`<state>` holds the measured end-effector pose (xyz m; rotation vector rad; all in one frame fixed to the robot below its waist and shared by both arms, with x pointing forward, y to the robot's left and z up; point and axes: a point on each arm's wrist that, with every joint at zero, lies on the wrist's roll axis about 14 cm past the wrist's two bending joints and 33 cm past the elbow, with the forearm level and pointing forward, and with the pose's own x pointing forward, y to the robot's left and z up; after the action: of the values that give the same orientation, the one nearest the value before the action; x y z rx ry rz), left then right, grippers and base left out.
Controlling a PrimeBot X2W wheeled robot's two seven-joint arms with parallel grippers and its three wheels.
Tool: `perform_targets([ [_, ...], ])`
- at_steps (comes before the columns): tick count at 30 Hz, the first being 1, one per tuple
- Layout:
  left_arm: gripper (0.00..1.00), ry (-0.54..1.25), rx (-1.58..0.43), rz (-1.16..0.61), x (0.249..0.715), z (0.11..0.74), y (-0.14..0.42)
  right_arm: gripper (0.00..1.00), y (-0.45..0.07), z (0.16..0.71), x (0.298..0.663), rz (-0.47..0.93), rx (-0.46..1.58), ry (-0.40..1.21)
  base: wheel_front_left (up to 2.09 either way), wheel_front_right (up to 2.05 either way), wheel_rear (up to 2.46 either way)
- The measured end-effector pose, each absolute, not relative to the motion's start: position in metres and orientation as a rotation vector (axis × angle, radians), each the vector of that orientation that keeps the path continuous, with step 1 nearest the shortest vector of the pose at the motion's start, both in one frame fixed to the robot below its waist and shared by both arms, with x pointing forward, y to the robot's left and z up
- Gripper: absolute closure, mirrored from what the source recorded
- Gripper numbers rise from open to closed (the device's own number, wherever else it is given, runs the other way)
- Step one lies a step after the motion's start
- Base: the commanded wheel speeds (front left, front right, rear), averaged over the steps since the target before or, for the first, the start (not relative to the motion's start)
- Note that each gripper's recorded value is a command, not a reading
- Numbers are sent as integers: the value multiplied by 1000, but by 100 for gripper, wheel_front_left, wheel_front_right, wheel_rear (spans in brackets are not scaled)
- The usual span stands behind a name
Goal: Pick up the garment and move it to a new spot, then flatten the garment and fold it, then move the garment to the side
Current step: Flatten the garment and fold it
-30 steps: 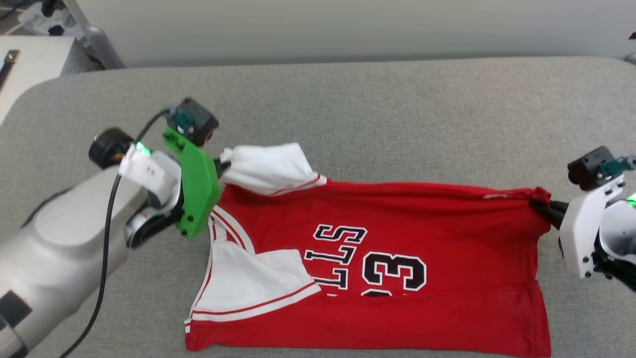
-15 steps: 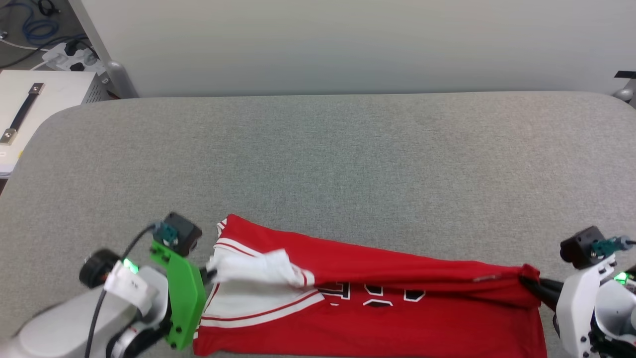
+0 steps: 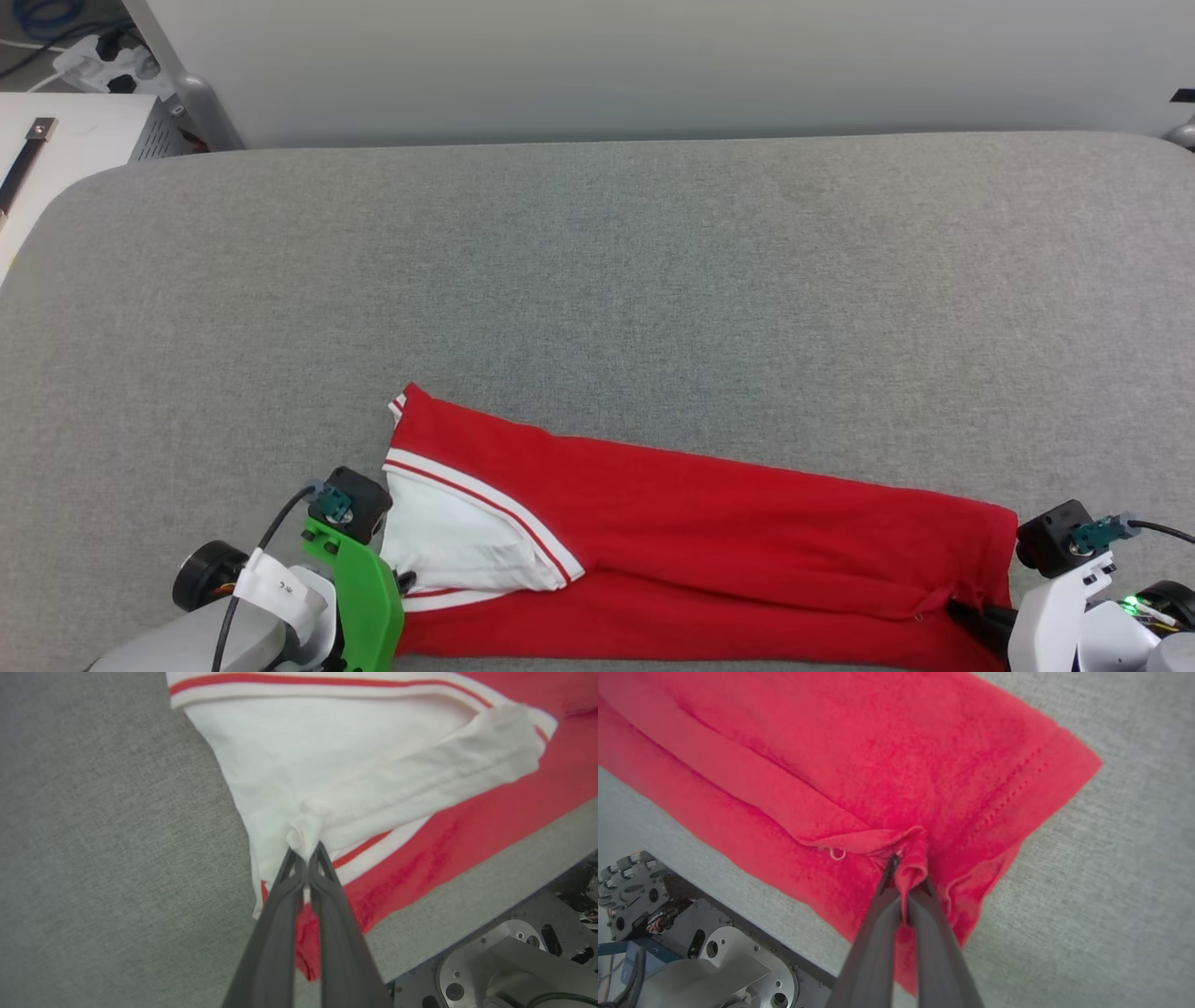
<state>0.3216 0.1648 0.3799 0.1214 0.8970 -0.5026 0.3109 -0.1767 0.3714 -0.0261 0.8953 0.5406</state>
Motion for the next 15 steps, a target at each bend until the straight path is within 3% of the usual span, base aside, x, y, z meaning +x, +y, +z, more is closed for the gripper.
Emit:
perform_targets([
  [2,100,900,115,-496,322,375,165,100,-176,369,310,538,-26,898,0,0,0],
  [3,87,898,116,-491,323,374,165,80,-175,369,311,538,-24,895,0,0,0],
  [4,62,891,119,-484,324,374,167,27,-174,370,311,538,-22,889,0,0,0],
  [5,0,872,116,-473,326,376,168,0,-173,373,312,536,-14,875,0,0,0],
  [15,0,536,80,-338,354,428,179,0,-169,434,334,530,46,642,0,0,0],
])
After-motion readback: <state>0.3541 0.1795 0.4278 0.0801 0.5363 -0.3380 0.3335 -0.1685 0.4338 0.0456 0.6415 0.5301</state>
